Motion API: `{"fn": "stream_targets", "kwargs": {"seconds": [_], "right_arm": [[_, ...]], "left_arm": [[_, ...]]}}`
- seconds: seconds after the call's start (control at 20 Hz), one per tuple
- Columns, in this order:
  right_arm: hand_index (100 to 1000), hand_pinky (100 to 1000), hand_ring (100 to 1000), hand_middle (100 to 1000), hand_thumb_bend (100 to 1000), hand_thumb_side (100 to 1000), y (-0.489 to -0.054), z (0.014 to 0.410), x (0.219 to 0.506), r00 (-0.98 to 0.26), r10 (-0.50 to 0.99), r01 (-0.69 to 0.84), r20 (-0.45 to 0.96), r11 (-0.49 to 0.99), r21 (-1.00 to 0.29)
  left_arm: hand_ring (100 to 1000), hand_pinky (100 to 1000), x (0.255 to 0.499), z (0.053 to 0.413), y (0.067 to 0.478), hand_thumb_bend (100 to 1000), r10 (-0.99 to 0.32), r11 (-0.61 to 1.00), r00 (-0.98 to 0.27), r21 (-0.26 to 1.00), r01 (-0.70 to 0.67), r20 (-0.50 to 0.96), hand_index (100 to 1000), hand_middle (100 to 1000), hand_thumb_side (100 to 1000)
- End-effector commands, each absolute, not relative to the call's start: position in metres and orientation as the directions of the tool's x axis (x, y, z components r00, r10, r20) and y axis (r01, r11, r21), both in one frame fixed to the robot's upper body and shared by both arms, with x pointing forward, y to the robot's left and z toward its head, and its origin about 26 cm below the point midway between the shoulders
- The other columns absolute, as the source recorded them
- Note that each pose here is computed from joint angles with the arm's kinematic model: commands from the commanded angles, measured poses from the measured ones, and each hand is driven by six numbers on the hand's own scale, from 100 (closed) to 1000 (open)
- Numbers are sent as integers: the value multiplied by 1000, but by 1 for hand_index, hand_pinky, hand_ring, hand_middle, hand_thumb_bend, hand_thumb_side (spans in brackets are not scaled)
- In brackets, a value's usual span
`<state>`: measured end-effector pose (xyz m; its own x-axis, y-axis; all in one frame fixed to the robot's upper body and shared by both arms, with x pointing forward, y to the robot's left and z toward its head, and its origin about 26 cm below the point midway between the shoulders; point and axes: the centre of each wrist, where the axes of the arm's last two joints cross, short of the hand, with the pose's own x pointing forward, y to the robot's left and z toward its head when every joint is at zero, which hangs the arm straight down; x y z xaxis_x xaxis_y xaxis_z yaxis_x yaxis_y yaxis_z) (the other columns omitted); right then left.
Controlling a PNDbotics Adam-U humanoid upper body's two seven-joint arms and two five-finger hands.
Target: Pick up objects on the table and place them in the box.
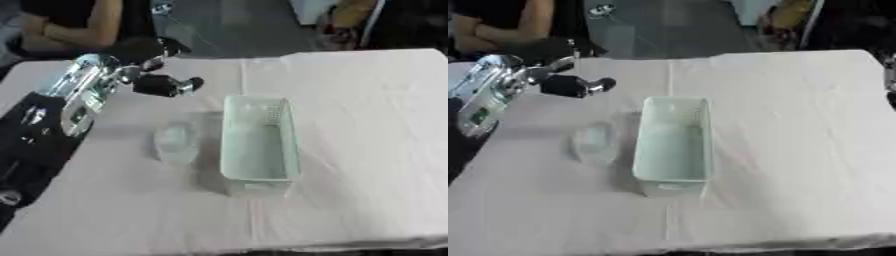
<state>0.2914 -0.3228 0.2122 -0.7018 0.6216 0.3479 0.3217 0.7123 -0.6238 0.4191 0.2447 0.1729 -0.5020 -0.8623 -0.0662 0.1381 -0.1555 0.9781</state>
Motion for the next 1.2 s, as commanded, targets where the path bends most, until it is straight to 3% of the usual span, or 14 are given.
{"fn": "stream_targets", "kwargs": {"seconds": [0.05,1.2], "right_arm": [[1000,706,884,984,100,613,-322,221,290,-717,618,331,321,708,-624],[1000,705,885,985,100,615,-321,220,290,-722,611,327,324,714,-619]], "left_arm": [[897,825,421,176,241,977,-850,-187,-519,972,140,-89,972,894,1000],[882,810,431,114,267,990,-906,-158,-421,954,253,-39,949,885,1000]]}}
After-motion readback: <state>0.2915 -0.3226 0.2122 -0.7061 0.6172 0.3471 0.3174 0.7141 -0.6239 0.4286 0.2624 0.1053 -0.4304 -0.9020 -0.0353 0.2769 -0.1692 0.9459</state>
